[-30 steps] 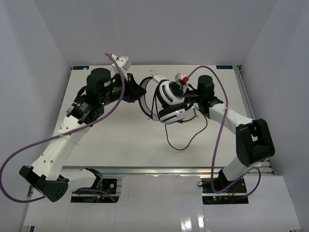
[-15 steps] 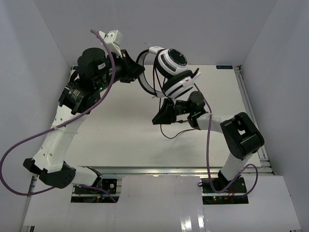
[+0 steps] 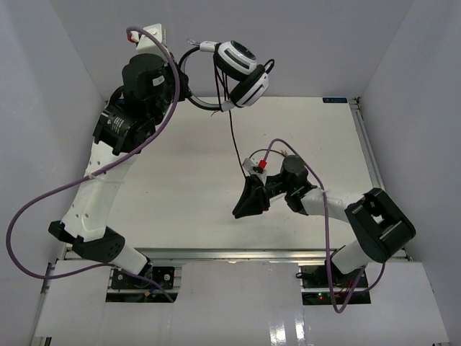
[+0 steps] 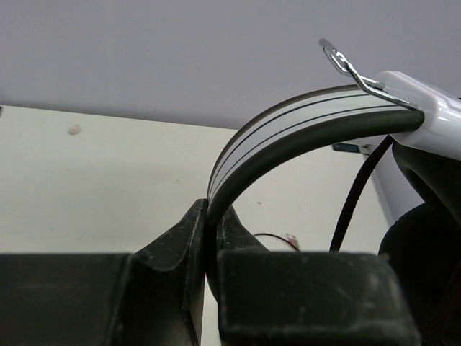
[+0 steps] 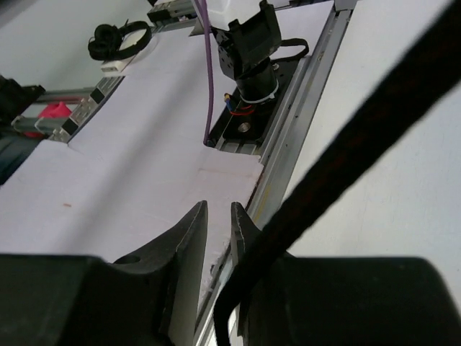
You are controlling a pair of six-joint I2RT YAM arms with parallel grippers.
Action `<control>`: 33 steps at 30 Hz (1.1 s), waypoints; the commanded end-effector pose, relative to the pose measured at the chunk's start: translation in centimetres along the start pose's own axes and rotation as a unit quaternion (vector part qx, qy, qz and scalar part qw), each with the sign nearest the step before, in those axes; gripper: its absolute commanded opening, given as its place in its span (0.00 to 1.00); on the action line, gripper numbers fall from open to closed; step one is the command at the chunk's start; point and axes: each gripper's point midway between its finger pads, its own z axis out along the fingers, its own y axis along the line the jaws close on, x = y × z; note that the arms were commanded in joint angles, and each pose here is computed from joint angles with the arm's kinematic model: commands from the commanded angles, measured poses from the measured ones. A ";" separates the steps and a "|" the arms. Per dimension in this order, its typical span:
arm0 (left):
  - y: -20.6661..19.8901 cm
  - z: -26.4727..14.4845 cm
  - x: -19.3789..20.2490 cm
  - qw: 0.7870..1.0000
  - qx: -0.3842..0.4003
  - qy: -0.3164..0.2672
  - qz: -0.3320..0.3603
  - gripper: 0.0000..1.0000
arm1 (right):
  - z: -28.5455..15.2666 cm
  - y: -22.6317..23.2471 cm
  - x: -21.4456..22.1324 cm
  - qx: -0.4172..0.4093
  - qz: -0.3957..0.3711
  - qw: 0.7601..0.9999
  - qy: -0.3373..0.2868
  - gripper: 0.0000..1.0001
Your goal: Wrap the headphones
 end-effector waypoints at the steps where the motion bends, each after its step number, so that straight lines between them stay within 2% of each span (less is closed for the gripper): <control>1: 3.2 -0.7 -4.0 0.994 -0.079 -0.077 -0.010 0.00 | -0.4 -0.6 0.5 0.045 -0.037 0.998 0.034 0.16; 3: 3.8 0.2 -2.9 0.993 -0.094 -0.067 0.012 0.00 | -0.9 -1.8 -0.1 0.090 -0.082 0.991 0.057 0.08; 4: 4.1 0.7 -2.0 0.993 -0.100 -0.057 0.025 0.00 | -1.3 -1.7 0.5 0.107 -0.062 0.989 0.077 0.08; 6: 5.0 1.9 0.6 0.991 -0.115 -0.030 0.058 0.00 | -2.2 -2.4 -0.8 0.145 -0.112 0.977 0.104 0.08; 8: 6.5 3.0 3.6 0.986 -0.139 -0.004 0.090 0.00 | -3.6 -2.5 -2.7 0.200 -0.162 0.958 0.130 0.08; 12: 8.7 4.8 8.6 0.976 -0.162 0.049 0.140 0.00 | -4.7 -1.9 -6.4 0.243 -0.232 0.926 0.170 0.08; 15: 9.0 6.1 12.7 0.971 -0.150 0.096 0.159 0.00 | -5.8 -3.1 -9.3 0.296 -0.290 0.887 0.202 0.08; 17: 9.0 6.6 15.9 0.968 -0.131 0.134 0.166 0.00 | -7.4 -4.5 -11.3 0.344 -0.325 0.851 0.227 0.08; 21: 7.9 6.4 21.1 0.959 -0.062 0.203 0.187 0.00 | -9.3 -6.8 -14.5 0.402 -0.373 0.796 0.256 0.08; 25: 5.5 3.8 26.5 0.937 0.040 0.272 0.217 0.00 | -11.4 -10.4 -16.6 0.470 -0.404 0.732 0.282 0.08; 29: 3.4 0.7 28.7 0.922 0.119 0.293 0.224 0.00 | -12.5 -13.1 -16.6 0.500 -0.409 0.702 0.299 0.08; 33: 2.3 -1.7 28.2 0.922 0.165 0.279 0.214 0.00 | -13.3 -14.8 -15.9 0.517 -0.388 0.705 0.291 0.09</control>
